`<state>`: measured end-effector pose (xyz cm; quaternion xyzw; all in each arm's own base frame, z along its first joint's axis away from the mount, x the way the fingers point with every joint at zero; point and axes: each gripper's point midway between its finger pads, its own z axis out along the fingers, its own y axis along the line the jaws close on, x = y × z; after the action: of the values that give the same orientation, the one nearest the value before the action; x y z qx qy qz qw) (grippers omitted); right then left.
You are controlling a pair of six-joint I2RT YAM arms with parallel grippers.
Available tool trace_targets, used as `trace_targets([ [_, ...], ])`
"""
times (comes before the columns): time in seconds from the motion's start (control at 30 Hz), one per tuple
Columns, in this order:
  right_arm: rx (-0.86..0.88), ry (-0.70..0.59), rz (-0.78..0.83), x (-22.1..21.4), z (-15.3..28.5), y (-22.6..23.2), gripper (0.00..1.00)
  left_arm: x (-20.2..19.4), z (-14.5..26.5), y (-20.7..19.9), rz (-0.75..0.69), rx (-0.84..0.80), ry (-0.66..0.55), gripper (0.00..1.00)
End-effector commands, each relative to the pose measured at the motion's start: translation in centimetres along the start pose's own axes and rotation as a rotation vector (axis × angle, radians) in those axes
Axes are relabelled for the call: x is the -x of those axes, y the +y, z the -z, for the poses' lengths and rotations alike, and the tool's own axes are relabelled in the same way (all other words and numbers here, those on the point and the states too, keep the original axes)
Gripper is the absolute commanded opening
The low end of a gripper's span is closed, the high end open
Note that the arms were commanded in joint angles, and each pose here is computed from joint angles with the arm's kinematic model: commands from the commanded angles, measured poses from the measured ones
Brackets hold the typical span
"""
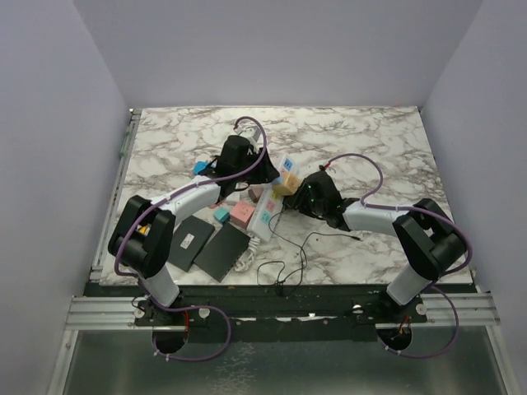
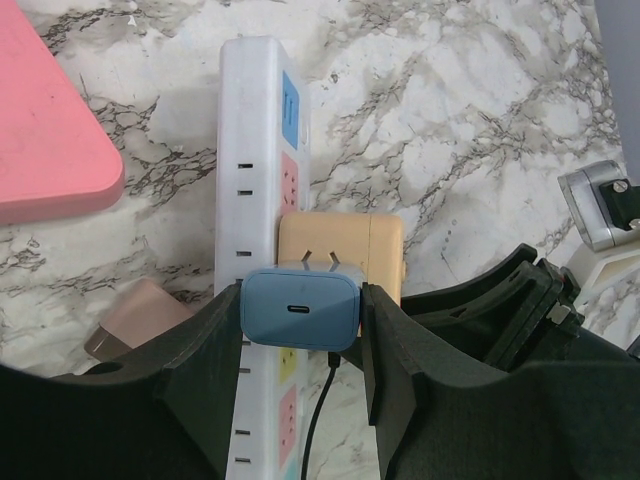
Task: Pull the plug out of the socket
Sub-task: Remove the plug from the socket.
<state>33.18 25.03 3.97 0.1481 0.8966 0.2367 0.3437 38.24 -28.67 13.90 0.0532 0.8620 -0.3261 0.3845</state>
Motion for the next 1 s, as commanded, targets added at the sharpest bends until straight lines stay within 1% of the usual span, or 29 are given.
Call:
trace_targets([
  [0.0,-0.221,0.079,0.072,-3.1,0.0,-6.3,0.0,1.2,0.4,1.3,0.054,0.027,-0.004,0.0],
  [0.13,-0.193,0.086,0.058,-3.3,0.0,-5.8,0.0,0.9,0.4,3.3,0.141,0.035,0.019,0.0],
  [0.3,-0.166,0.094,0.048,-3.4,0.0,-5.2,0.0,-0.4,0.3,4.9,0.239,0.009,0.061,0.0],
  [0.5,-0.146,0.119,-0.001,-3.7,-0.1,-5.6,0.0,-1.1,0.4,6.9,0.335,-0.008,0.056,0.0],
  [0.77,-0.143,0.124,-0.006,-3.6,-0.3,-5.6,0.0,-0.9,0.6,7.4,0.326,0.001,0.03,0.0],
  [0.97,-0.156,0.126,-0.004,-3.7,-0.5,-5.8,0.0,0.6,1.4,6.2,0.189,0.007,-0.03,0.0],
])
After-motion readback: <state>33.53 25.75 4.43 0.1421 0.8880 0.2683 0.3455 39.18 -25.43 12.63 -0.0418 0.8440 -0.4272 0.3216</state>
